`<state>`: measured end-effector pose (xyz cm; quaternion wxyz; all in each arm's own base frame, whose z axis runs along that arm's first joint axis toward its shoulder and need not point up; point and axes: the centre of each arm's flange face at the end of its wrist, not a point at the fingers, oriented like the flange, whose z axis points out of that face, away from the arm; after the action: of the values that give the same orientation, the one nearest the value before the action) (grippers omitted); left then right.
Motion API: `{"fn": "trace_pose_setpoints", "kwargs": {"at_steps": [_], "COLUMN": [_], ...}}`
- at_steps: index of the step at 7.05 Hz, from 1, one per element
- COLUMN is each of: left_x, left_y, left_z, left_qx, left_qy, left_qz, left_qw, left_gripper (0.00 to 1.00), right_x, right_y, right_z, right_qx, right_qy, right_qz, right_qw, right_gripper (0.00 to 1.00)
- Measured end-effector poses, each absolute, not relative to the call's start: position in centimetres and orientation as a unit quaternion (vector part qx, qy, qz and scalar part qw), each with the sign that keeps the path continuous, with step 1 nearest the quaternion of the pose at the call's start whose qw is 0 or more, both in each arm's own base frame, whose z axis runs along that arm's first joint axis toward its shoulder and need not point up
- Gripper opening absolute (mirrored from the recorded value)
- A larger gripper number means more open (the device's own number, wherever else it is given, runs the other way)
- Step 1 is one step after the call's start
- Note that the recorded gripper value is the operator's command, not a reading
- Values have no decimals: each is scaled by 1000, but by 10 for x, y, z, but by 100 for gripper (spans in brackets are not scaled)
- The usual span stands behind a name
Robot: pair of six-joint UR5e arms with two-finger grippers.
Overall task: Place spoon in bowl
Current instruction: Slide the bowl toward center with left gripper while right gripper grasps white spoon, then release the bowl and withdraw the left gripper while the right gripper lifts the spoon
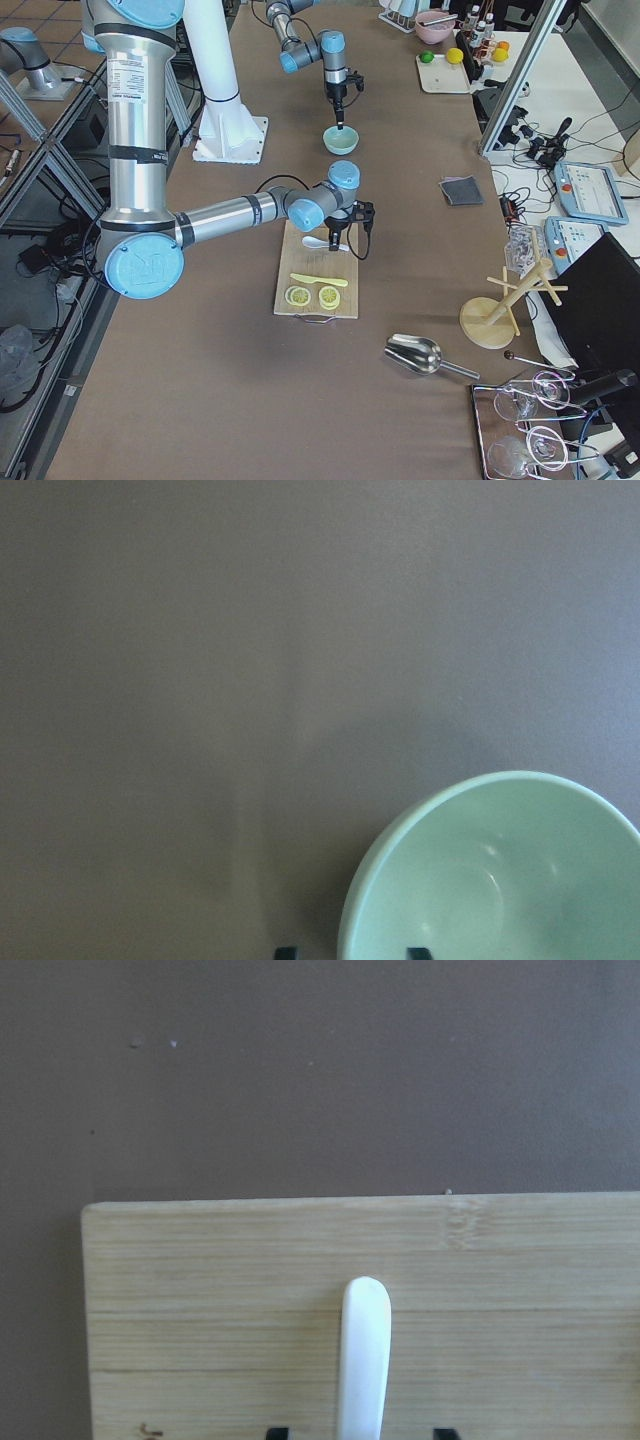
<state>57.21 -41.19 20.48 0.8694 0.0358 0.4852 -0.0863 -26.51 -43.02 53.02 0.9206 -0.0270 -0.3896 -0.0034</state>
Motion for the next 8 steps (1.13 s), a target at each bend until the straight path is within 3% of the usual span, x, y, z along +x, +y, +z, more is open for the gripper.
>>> {"fn": "trace_pose_setpoints", "kwargs": {"at_steps": [1,2,3,4,8], "left_x": [572,572,572,572,568], "left_y": [-412,-412,-412,-412,-413], "left_z": [205,205,206,208,207], "left_qx": [36,36,36,37,42], "left_qy": [485,485,484,483,484], "left_qz": [-86,-86,-86,-87,-90], "left_qw": [869,870,870,871,870], "left_gripper": [61,62,62,62,62], "right_x": [-267,-269,-270,-271,-277], "right_y": [-429,-428,-427,-427,-431], "right_z": [533,535,535,535,525], "right_qx": [-31,-33,-34,-35,-34], "right_qy": [-388,-387,-387,-387,-397], "right_qz": [-3,-4,-5,-6,-11], "right_qw": [921,922,922,922,917], "right_gripper": [55,18,4,0,0]}}
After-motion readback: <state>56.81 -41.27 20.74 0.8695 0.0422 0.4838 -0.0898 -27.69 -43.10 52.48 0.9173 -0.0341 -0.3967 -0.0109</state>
